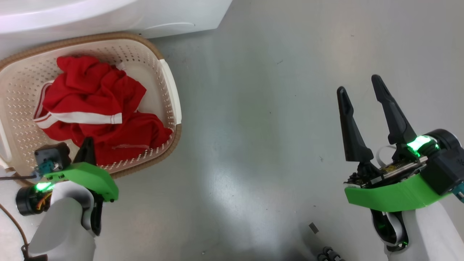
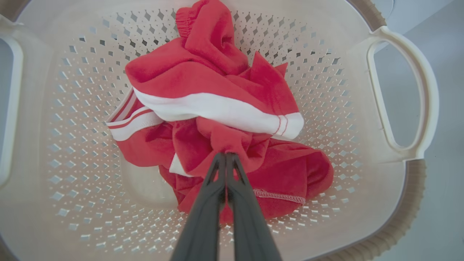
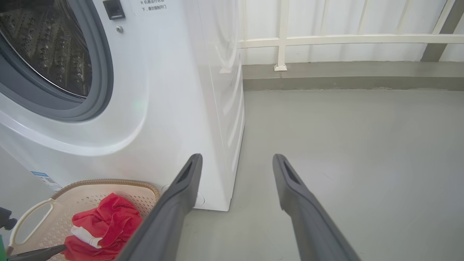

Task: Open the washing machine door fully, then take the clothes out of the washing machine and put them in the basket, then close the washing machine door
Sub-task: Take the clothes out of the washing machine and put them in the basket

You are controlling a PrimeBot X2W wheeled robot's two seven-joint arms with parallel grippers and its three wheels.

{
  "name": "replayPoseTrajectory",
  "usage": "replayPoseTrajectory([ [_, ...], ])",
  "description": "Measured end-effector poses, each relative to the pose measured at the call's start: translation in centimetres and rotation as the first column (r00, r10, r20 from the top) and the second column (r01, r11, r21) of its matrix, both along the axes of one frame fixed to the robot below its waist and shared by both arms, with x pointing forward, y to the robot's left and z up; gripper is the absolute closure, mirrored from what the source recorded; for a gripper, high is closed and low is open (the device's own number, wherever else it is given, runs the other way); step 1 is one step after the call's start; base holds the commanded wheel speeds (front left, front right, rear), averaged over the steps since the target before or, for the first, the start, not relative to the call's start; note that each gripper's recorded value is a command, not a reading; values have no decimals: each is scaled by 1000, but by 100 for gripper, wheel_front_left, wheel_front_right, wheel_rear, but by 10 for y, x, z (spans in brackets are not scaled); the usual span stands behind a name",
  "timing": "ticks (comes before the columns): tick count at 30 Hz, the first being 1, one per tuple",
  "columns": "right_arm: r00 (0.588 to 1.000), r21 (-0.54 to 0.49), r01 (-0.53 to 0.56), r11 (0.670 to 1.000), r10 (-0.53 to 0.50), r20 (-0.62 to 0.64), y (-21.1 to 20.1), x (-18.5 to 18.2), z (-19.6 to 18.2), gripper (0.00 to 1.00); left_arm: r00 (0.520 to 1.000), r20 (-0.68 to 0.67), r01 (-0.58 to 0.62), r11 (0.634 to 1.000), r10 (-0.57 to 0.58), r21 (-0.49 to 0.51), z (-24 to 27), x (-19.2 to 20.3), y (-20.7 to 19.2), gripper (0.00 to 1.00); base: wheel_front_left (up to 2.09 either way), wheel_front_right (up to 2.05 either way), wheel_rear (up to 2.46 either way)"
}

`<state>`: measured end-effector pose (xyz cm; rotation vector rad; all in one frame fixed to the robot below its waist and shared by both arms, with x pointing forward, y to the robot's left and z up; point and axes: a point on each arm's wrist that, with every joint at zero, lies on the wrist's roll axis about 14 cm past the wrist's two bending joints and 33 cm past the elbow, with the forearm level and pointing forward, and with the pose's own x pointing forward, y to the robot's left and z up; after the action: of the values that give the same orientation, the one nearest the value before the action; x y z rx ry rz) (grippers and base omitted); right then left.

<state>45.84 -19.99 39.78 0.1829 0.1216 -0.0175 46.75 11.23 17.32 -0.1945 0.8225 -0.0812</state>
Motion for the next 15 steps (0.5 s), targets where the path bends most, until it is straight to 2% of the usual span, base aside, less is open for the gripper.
replayPoseTrajectory([
  [5, 1000, 0, -4, 1000, 4, 10, 1, 3, 2, 0, 1000, -13, -13, 1000, 13, 14, -3, -3, 4, 98, 0, 0, 0],
  [7, 1000, 0, -5, 1000, 5, 11, 1, 3, 3, 0, 1000, -18, -16, 1000, 16, 17, -3, -4, 6, 61, 0, 0, 0],
  [8, 1000, 0, -5, 1000, 5, 11, 1, 3, 3, 0, 1000, -19, -19, 1000, 20, 18, -3, -4, 6, 35, 0, 0, 0],
  [9, 1000, 2, -6, 1000, 6, 11, 2, 3, 3, 0, 999, -19, -27, 1000, 27, 16, -1, -2, 7, 0, 0, 0, 0],
  [15, 1000, 5, -11, 1000, 11, 23, 4, 3, 9, 0, 999, 2, -50, 999, 50, 3, 8, 6, 9, 0, 0, 0, 0],
])
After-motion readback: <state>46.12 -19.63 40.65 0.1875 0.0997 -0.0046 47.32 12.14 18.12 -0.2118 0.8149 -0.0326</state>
